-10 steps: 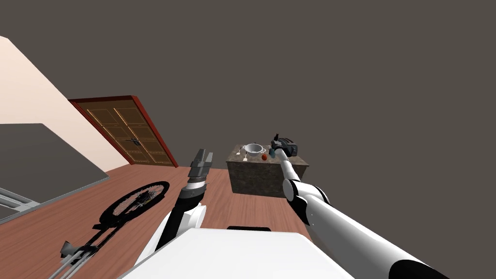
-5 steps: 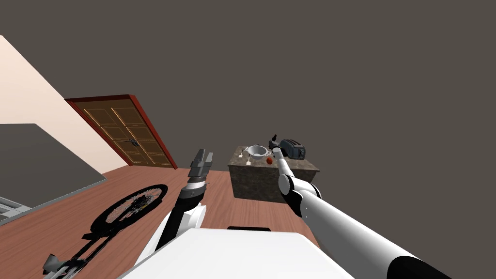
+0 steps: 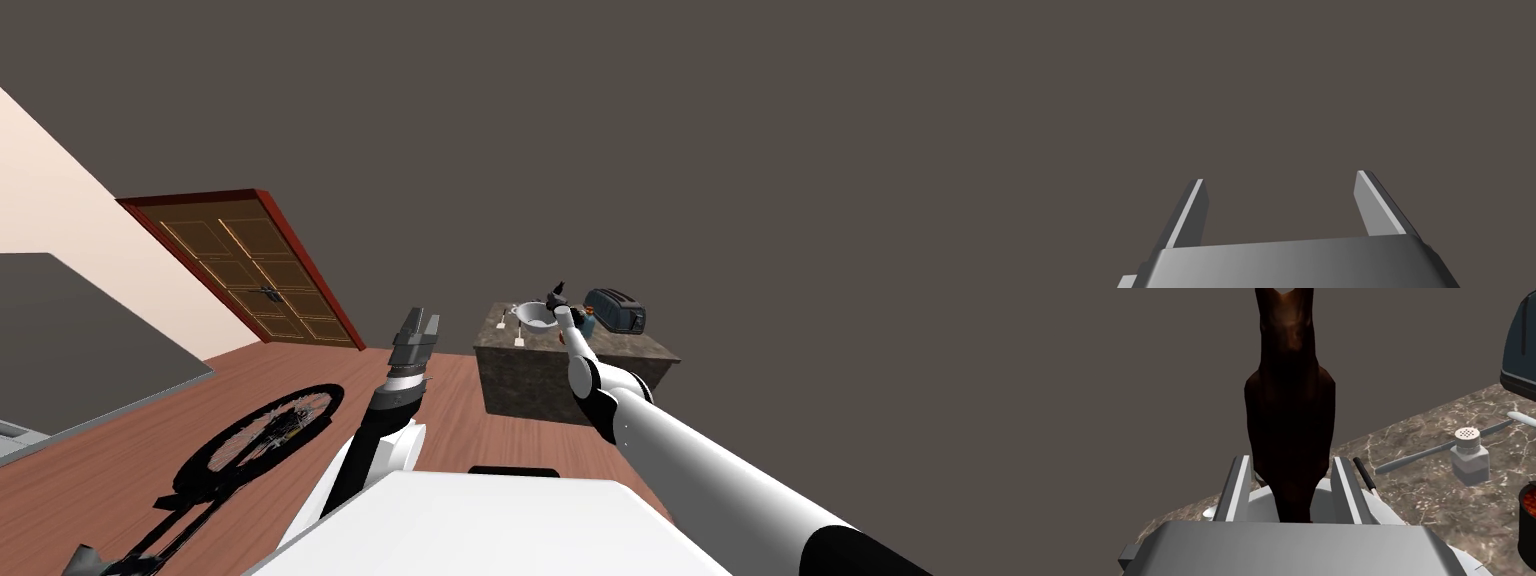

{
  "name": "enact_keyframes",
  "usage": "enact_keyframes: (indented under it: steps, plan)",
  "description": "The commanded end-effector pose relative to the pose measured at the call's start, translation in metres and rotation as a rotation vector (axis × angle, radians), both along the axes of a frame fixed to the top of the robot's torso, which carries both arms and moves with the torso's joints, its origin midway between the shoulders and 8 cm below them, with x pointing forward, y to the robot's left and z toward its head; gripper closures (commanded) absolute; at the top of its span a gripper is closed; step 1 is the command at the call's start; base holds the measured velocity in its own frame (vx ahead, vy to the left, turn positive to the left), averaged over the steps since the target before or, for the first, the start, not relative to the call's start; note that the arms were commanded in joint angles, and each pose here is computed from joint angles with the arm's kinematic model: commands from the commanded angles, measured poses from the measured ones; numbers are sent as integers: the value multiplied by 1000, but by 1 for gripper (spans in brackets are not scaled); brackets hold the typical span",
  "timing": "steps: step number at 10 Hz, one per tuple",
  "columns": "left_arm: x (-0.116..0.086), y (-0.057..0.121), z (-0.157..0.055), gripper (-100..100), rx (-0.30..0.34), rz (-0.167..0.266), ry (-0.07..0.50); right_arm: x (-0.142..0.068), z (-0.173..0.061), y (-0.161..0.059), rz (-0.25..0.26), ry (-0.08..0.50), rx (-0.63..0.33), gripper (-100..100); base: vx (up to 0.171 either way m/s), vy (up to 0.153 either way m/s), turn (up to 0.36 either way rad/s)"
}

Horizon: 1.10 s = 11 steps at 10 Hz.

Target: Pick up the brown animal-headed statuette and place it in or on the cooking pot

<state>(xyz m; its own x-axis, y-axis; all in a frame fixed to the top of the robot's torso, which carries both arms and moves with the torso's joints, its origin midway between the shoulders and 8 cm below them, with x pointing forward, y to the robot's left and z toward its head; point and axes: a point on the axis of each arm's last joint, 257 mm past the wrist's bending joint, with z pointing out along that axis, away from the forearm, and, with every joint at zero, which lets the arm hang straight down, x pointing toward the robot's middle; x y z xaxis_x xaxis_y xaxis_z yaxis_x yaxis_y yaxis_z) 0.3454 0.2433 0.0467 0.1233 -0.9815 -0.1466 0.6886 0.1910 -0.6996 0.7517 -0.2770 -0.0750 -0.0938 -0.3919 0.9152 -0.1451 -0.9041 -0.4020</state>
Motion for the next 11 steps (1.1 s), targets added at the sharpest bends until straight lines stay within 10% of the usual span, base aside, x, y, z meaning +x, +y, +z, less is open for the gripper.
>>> enact_keyframes:
  steps: [1,7,8,11]
  plan:
    - [0,0,0,0,0,0,0,1,-13,28,28,23,35,100,147,90,7]
    - [0,0,0,0,0,0,0,0,-26,53,53,43,70,100,39,29,5]
    - [0,0,0,0,0,0,0,0,-26,54,54,43,72,-100,0,0,0]
    - [0,0,0,0,0,0,0,0,-26,54,54,43,72,-100,0,0,0]
